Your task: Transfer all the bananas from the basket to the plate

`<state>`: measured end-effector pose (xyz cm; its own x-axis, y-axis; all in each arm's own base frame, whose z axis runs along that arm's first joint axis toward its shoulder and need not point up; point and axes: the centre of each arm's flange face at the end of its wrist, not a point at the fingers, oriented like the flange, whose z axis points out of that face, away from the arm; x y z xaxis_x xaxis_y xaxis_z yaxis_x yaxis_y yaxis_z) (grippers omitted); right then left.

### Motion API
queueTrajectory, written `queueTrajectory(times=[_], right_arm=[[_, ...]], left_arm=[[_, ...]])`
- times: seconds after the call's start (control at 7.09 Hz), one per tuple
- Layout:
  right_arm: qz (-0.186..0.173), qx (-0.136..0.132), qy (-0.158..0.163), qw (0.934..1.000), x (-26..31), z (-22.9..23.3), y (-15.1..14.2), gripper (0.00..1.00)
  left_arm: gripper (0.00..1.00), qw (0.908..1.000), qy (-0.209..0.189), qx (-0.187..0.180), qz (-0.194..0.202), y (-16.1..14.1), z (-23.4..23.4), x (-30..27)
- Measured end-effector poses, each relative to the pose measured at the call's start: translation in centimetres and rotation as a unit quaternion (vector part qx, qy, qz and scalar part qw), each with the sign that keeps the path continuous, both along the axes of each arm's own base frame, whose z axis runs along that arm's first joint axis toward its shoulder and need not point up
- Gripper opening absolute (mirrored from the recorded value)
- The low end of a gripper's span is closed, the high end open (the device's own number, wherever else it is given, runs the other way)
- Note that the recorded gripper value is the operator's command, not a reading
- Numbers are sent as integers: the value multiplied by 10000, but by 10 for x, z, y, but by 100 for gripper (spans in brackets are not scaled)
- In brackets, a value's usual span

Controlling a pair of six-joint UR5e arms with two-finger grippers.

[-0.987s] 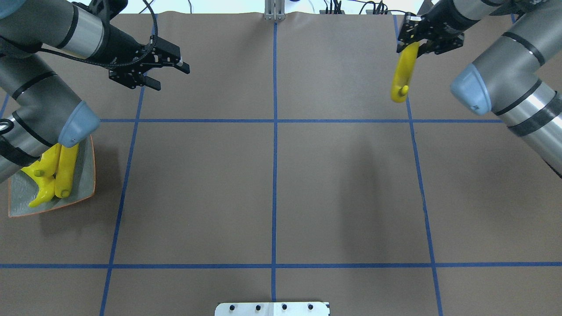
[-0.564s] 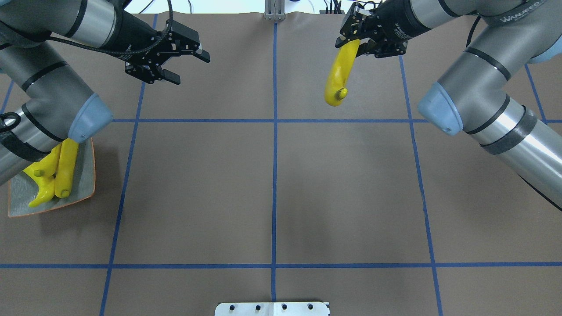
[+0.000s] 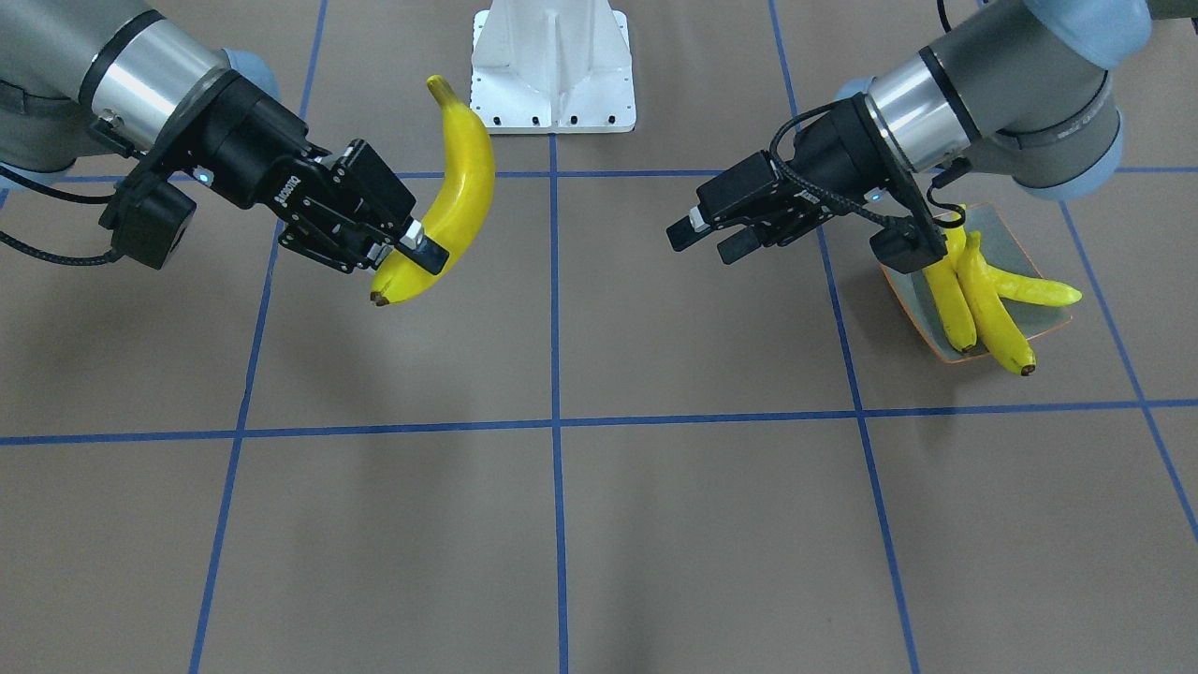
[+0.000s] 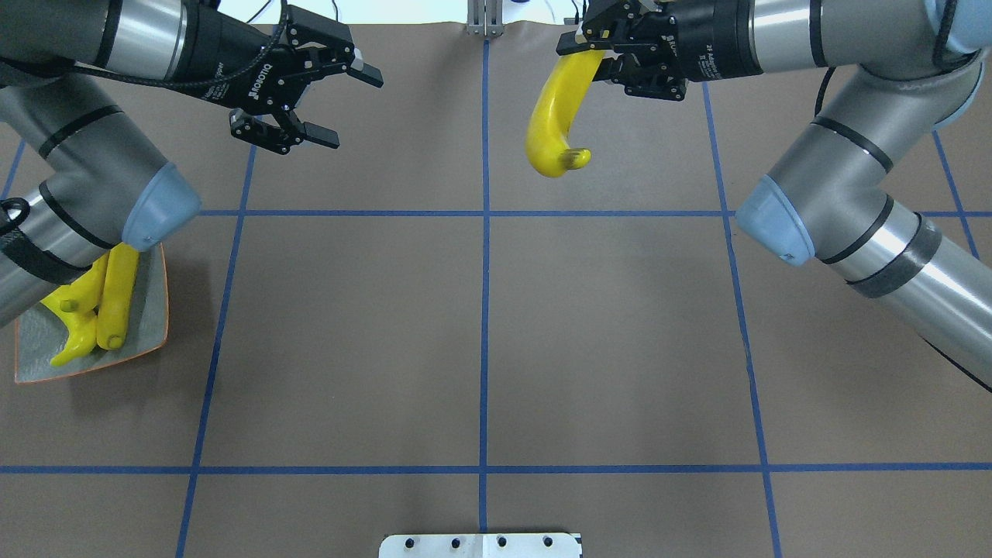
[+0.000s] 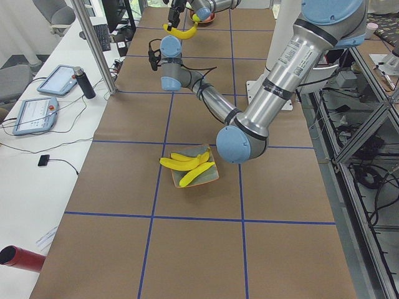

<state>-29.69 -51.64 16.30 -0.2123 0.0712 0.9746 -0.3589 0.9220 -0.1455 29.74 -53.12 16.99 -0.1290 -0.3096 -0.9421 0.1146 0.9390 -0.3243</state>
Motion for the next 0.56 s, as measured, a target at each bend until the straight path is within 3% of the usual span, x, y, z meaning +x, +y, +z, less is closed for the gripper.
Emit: queueTrajectory(times=[0.28, 0.56], right_arm=[[200, -1, -1078, 9940, -27, 6, 40, 0], [190, -128, -1490, 9886, -27, -1, 53, 0]], left_arm=[[100, 9944, 767, -727, -42, 18, -26, -8], [100, 9783, 1647, -1253, -114, 42, -49, -11]])
